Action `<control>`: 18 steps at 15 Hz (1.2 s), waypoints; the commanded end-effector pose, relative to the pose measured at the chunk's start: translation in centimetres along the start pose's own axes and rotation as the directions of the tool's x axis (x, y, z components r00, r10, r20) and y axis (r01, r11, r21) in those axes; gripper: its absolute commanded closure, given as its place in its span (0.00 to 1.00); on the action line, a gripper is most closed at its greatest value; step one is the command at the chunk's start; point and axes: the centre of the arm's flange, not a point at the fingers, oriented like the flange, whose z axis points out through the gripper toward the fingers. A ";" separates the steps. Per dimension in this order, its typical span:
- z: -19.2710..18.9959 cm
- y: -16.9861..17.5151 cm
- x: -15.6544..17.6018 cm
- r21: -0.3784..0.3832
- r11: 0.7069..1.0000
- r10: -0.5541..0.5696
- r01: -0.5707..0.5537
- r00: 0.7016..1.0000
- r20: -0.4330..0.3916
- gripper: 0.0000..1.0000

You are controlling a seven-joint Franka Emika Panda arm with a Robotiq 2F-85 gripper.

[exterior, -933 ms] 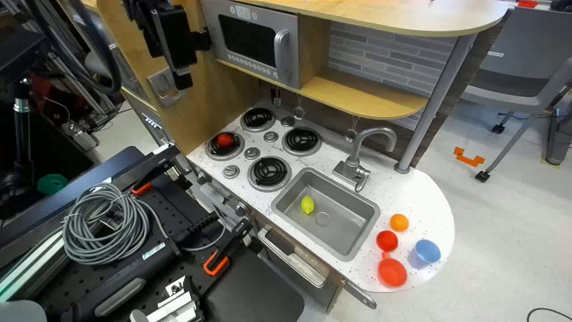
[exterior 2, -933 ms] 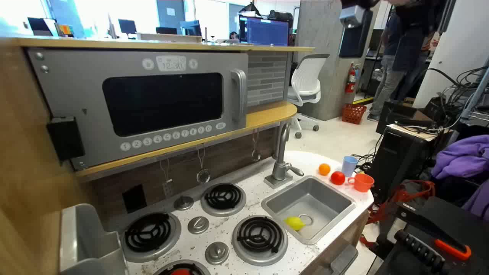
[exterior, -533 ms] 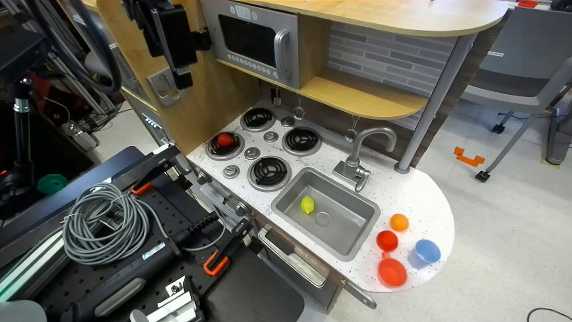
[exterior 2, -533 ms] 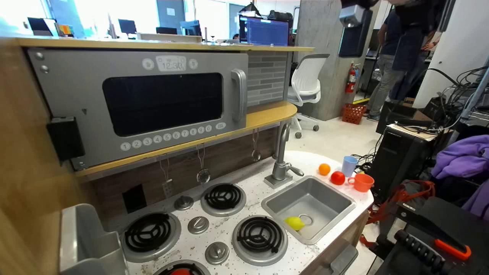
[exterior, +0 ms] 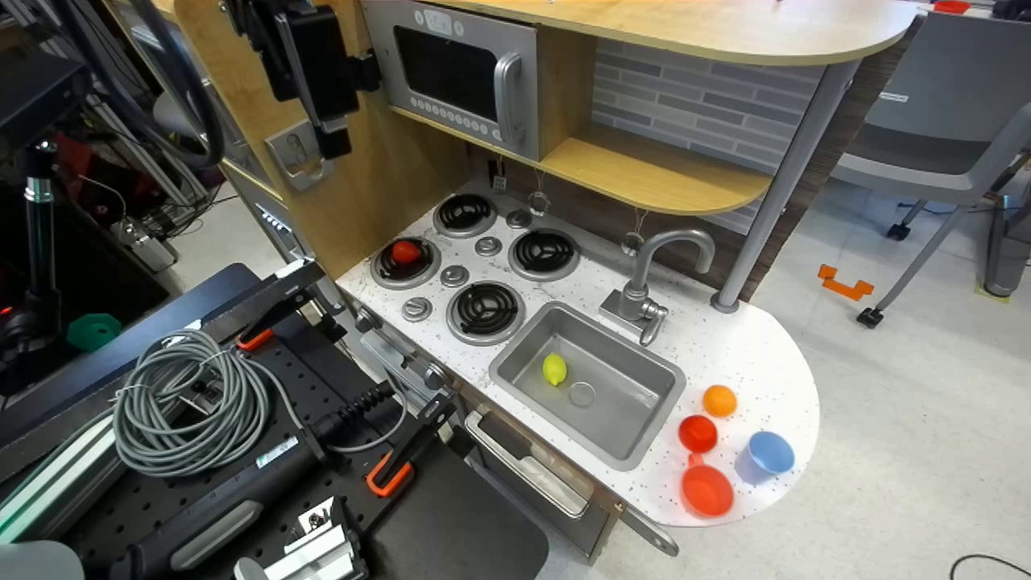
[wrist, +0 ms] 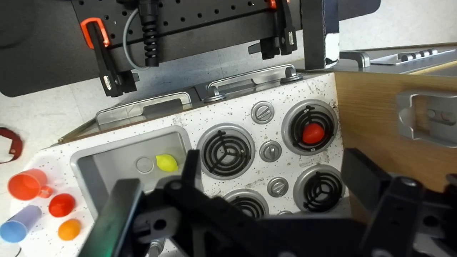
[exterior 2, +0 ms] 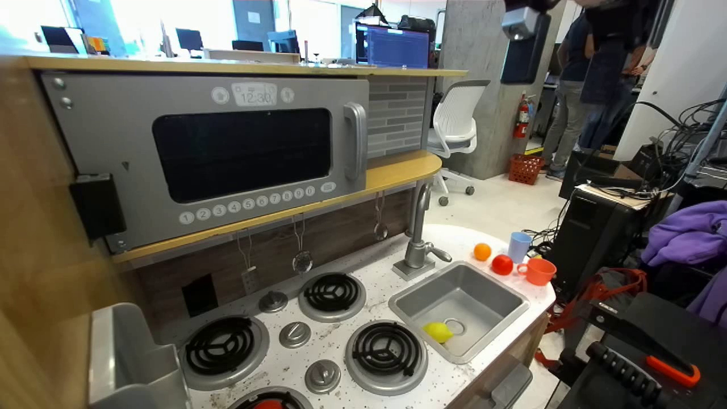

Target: Move the blue cup to the sink

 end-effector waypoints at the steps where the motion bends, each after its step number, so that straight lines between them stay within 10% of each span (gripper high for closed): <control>1: 0.5 4.1 3.8 0.001 1.000 0.017 -0.017 0.997 -0.073 0.00; 18: 6.5 21.6 21.0 -0.139 0.977 0.126 -0.162 0.964 -0.233 0.00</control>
